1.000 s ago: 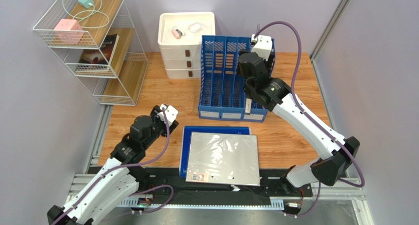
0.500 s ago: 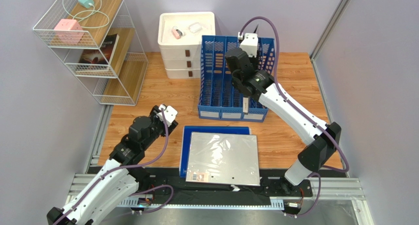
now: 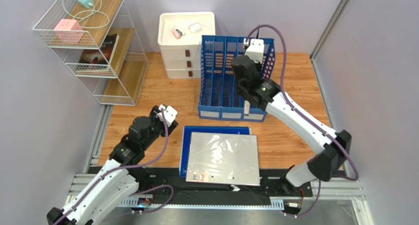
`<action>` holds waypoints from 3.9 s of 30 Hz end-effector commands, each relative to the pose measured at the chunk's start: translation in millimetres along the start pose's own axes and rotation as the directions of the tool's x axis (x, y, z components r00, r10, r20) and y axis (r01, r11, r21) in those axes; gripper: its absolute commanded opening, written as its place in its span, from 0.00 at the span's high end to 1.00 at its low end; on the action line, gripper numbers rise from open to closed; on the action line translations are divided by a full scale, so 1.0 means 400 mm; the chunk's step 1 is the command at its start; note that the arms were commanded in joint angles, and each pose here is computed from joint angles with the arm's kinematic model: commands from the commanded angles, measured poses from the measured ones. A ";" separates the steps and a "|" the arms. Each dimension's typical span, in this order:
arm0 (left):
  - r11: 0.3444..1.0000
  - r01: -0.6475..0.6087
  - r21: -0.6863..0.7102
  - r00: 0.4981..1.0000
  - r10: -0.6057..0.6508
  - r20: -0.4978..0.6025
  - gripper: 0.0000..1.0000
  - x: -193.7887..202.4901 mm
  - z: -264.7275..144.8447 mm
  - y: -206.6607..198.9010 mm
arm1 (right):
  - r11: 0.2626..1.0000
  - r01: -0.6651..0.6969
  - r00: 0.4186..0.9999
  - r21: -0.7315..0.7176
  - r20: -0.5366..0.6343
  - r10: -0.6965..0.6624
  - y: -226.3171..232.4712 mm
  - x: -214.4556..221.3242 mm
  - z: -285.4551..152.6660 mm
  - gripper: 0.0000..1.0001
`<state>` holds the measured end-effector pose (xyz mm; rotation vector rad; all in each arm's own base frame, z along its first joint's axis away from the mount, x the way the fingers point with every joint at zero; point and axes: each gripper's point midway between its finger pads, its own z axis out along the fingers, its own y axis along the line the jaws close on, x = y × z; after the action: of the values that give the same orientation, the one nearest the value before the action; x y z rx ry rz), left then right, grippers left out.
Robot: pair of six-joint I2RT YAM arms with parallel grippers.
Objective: Organize the desk
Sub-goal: Place the folder in the storage box, then pick up the folder from the corner of the board.
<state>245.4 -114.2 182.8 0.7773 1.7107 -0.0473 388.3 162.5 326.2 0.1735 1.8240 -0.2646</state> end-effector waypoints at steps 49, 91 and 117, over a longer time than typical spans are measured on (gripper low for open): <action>0.999 -0.007 0.031 1.000 0.007 0.009 0.32 0.005 0.005 -0.015 | 0.984 -0.142 0.970 -0.103 0.185 0.159 -0.045 0.078 0.063 0.96; 0.835 -0.248 0.492 0.925 0.355 -0.136 0.39 0.178 0.050 -0.258 | 0.819 -0.571 0.485 -0.058 -0.829 0.279 -0.209 0.787 -0.461 0.00; 0.785 -0.270 0.558 0.893 0.421 -0.160 0.40 0.235 0.081 -0.332 | 0.872 -0.489 0.145 0.007 -0.985 0.089 -0.153 0.956 -0.569 0.00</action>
<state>194.4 -178.7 39.0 1.5884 1.8446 -0.1516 60.4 138.7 24.6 0.5895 3.0250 0.5251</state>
